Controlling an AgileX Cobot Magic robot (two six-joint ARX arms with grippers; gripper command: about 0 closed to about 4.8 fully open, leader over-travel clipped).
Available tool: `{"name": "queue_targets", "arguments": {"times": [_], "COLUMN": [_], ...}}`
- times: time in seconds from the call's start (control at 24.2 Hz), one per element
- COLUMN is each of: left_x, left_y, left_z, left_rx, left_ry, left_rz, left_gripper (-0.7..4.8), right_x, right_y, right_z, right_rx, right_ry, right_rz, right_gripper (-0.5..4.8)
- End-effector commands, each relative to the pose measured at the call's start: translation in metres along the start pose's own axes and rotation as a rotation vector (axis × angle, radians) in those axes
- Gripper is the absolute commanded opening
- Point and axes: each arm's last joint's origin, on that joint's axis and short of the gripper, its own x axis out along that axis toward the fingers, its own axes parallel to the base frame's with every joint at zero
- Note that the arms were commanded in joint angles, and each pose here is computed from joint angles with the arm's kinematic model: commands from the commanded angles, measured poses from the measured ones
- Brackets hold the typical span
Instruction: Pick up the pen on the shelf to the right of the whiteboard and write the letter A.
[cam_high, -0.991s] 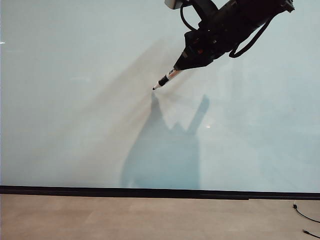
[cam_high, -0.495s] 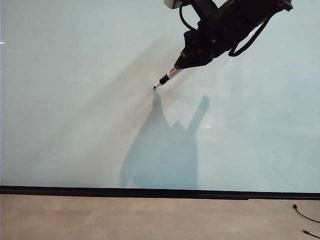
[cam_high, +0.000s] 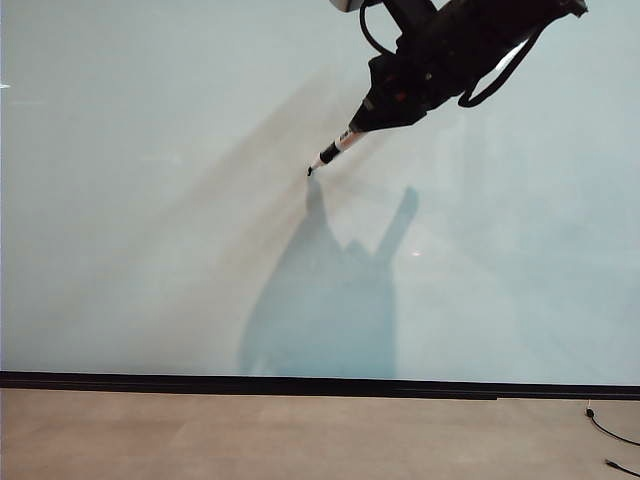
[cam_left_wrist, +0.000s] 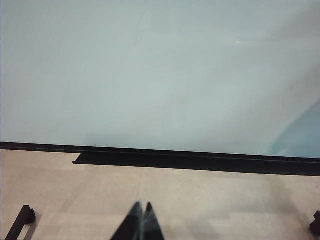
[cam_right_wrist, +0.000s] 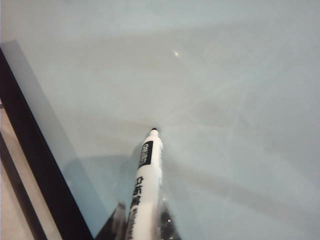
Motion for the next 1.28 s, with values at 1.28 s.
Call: {"name": "queue_targets", "arguments": {"times": [1.28], "left_x": [0.0], "left_y": [0.0], "left_z": [0.002], "left_rx": [0.004], "left_ry": [-0.009], "left_rz": [-0.004], "left_gripper": [-0.05], "right_x": [-0.037], "right_y": [-0.03], "right_z": [0.034], "right_rx": [-0.046], "right_ry": [-0.101], "right_rz": [-0.196], "right_gripper": [-0.04]}}
